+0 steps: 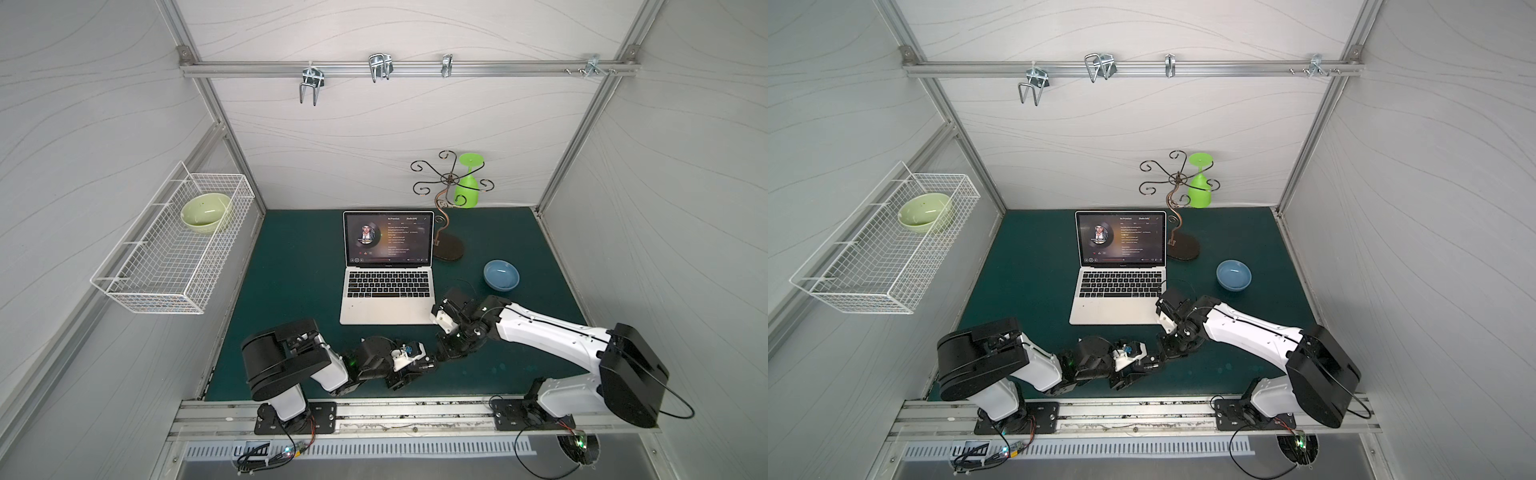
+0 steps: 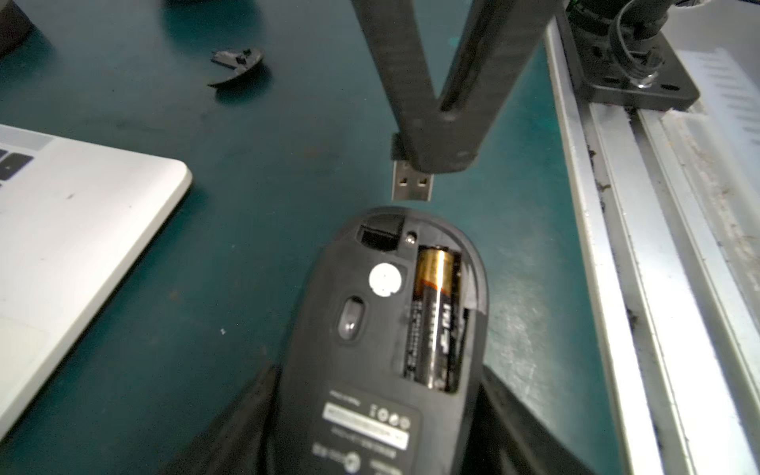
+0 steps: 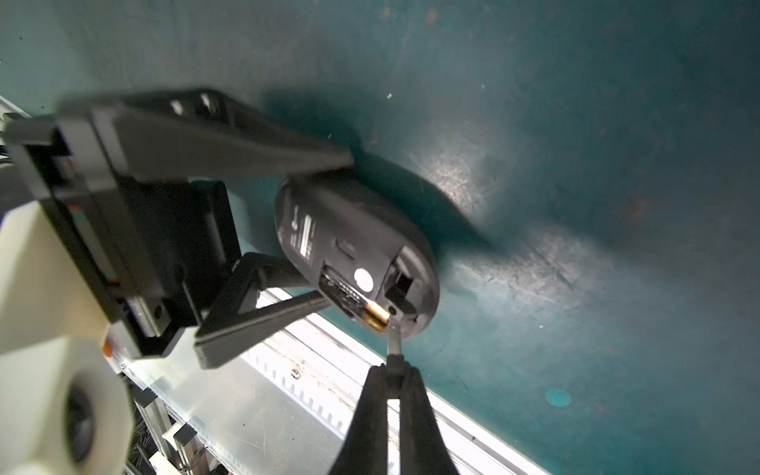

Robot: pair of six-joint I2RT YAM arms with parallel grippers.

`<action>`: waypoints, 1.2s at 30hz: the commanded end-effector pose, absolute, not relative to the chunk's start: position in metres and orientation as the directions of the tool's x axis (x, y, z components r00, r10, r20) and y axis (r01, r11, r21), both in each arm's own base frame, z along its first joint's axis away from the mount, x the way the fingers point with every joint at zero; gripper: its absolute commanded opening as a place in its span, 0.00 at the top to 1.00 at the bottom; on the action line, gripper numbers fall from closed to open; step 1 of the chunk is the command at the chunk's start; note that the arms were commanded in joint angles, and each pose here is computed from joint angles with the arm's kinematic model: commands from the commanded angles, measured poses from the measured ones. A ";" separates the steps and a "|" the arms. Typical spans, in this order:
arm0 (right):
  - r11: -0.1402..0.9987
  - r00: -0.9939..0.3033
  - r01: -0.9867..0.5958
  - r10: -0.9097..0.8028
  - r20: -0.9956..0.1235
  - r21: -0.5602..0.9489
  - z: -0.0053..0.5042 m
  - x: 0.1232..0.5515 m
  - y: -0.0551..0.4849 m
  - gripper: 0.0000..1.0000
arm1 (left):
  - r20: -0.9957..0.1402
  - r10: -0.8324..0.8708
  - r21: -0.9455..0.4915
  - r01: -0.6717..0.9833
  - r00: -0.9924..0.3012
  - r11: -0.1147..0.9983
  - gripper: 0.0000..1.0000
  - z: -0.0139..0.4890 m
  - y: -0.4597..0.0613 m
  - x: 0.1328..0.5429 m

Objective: Remove the wireless mouse receiver from the laptop
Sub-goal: Insert the USB plug into the mouse.

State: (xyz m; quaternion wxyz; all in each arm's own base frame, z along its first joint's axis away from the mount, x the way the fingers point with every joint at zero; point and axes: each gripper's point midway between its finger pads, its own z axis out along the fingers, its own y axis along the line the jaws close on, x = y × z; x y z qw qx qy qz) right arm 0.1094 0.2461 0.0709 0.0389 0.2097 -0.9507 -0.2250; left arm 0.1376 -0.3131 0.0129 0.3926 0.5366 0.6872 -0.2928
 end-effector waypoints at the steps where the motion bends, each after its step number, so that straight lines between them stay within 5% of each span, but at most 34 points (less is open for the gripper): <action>1: 0.814 -0.914 -0.378 -0.405 -0.035 0.440 0.075 0.112 0.249 1.00 | -0.820 0.558 0.014 0.971 -0.125 0.238 0.40 -0.001 -0.309 0.135; 12: 0.868 -0.932 -0.354 -0.357 -0.059 0.348 0.083 0.124 0.234 1.00 | -0.794 0.602 0.141 0.941 -0.078 0.308 0.88 0.022 -0.305 0.148; 17: 0.865 -0.934 -0.352 -0.350 -0.073 0.359 0.087 0.127 0.238 1.00 | -0.744 0.667 0.312 0.896 0.025 0.315 0.99 0.025 -0.302 0.151; 36: 0.860 -0.933 -0.346 -0.356 -0.045 0.376 0.065 0.122 0.259 1.00 | -0.720 0.690 0.379 0.874 0.071 0.305 1.00 0.025 -0.303 0.150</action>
